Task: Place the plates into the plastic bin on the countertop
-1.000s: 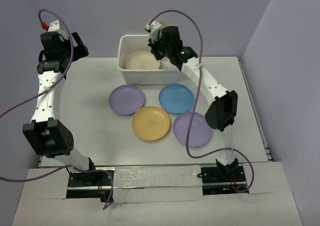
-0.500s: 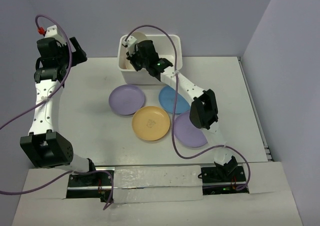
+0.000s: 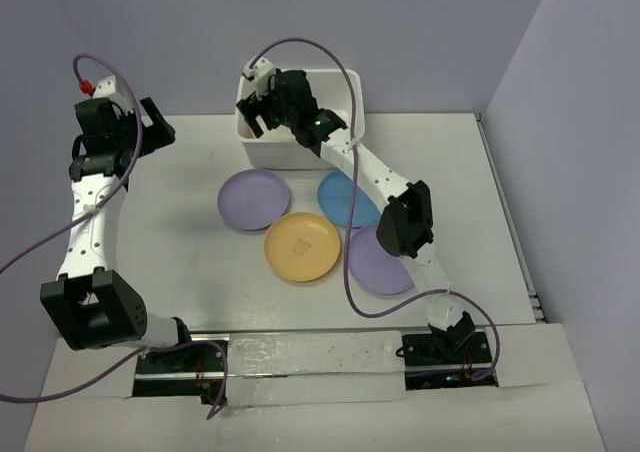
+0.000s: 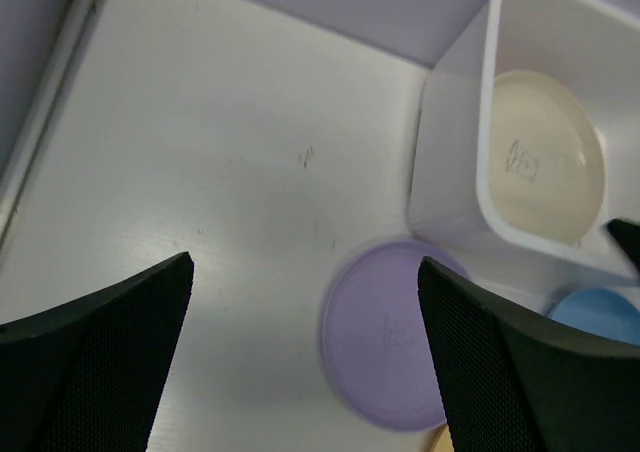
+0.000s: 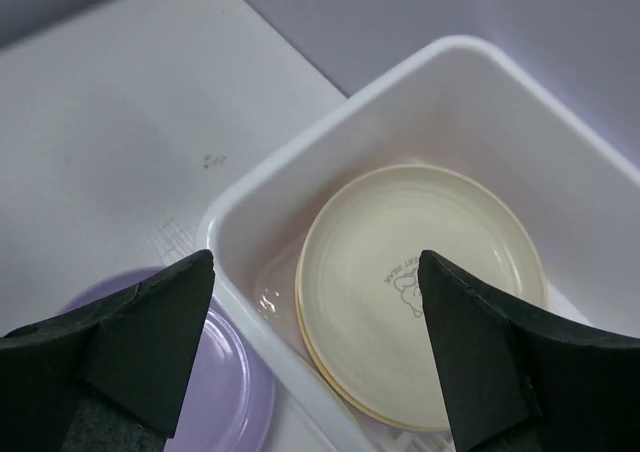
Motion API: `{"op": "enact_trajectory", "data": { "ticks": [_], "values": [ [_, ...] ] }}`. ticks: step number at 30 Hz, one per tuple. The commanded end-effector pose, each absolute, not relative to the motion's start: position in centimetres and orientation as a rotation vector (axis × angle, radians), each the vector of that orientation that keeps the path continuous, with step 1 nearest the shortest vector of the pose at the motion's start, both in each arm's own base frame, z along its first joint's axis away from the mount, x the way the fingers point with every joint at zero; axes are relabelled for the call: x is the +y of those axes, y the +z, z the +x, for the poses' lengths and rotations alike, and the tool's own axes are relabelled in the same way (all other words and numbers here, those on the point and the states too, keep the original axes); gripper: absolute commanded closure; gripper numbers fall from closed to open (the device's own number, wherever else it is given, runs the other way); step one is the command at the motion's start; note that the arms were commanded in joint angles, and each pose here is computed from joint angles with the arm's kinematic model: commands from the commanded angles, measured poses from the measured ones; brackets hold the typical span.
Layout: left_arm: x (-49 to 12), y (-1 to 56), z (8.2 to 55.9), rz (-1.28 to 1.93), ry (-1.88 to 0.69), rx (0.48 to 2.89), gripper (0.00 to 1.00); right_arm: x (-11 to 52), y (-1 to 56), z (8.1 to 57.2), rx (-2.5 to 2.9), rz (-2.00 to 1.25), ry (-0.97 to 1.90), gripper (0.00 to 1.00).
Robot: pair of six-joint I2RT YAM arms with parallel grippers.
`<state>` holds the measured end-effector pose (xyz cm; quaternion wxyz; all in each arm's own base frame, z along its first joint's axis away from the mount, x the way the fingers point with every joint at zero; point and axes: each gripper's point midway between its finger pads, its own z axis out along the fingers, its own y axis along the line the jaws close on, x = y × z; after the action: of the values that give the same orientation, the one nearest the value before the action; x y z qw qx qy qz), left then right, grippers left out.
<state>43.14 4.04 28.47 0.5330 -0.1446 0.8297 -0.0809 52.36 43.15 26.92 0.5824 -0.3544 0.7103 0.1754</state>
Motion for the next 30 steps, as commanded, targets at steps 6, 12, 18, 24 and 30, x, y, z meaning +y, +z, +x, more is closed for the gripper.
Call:
{"op": "enact_trajectory", "data": {
  "ticks": [6,12,18,24,30],
  "values": [
    [0.1,17.4,41.5,-0.351,-0.481,2.199,0.15,34.1,42.3,46.1,1.556,-0.626,0.47,0.1],
    [-1.7,10.5,42.2,-0.386,-0.58,2.373,0.22,23.4,37.3,45.9,1.805,-0.484,0.342,0.04],
    [-5.5,7.0,43.8,-0.289,-0.622,2.467,0.29,11.1,30.6,43.6,2.054,-0.321,0.2,0.03],
    [-7.2,4.1,44.3,-0.28,-0.595,2.558,0.39,5.9,23.8,39.4,2.265,-0.305,0.189,0.03],
    [-5.2,1.5,42.3,-0.349,-0.432,2.647,0.68,4.5,16.9,35.3,2.481,-0.317,0.231,0.03]
  ]
}}
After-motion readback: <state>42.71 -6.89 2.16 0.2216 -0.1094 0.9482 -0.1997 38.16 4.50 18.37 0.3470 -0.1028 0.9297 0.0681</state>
